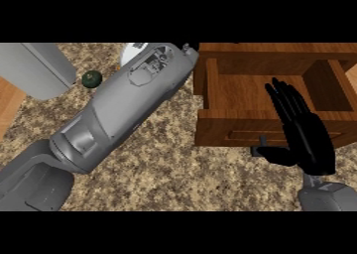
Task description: Pick up the can, place it into the drawer and close the drawer
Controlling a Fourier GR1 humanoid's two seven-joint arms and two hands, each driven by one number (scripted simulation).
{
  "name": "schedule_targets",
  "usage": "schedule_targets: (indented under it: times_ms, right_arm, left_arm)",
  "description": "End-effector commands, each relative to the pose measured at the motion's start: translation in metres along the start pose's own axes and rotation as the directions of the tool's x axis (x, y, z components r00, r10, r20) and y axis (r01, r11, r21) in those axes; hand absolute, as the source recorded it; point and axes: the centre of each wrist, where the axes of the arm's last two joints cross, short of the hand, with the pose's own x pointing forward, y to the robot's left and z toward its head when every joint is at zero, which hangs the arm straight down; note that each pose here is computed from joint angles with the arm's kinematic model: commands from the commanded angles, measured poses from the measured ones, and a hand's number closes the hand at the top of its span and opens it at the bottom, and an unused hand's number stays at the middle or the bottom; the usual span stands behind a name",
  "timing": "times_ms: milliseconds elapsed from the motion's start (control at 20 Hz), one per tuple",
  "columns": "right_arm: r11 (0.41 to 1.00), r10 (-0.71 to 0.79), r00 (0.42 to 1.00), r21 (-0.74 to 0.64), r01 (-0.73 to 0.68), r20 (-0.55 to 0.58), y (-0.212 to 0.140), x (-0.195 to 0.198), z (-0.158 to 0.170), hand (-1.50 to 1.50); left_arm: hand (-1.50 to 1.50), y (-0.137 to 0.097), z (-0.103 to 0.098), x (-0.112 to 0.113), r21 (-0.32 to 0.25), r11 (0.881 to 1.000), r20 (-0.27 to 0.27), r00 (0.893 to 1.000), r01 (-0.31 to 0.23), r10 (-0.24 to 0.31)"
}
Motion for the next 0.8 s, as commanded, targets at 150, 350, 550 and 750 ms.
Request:
schedule_targets:
  times_ms: [150, 350, 550, 750]
  right_arm:
    - [0.999, 0.047, 0.997, 0.016, -0.046, -0.055, 0.044, -0.03, -0.01, -1.5]
    - [0.997, 0.072, 0.996, 0.012, -0.072, -0.049, 0.064, -0.011, -0.037, -1.5]
    - [0.995, 0.103, 0.991, -0.004, -0.104, -0.079, 0.071, -0.037, -0.046, -1.5]
    - [0.985, 0.168, 0.981, -0.012, -0.17, -0.092, 0.075, -0.043, -0.064, -1.5]
  left_arm:
    - [-1.5, 0.042, -0.009, 0.006, 0.015, 1.0, -0.023, 1.0, 0.02, -0.02]
    - [-1.5, 0.055, -0.006, 0.012, 0.0, 1.0, -0.014, 1.0, 0.011, -0.011]
    - [-1.5, 0.065, -0.003, 0.015, 0.008, 1.0, -0.029, 1.0, 0.011, -0.011]
    - [-1.5, 0.093, 0.0, -0.004, -0.014, 1.0, -0.042, 0.999, 0.022, -0.022]
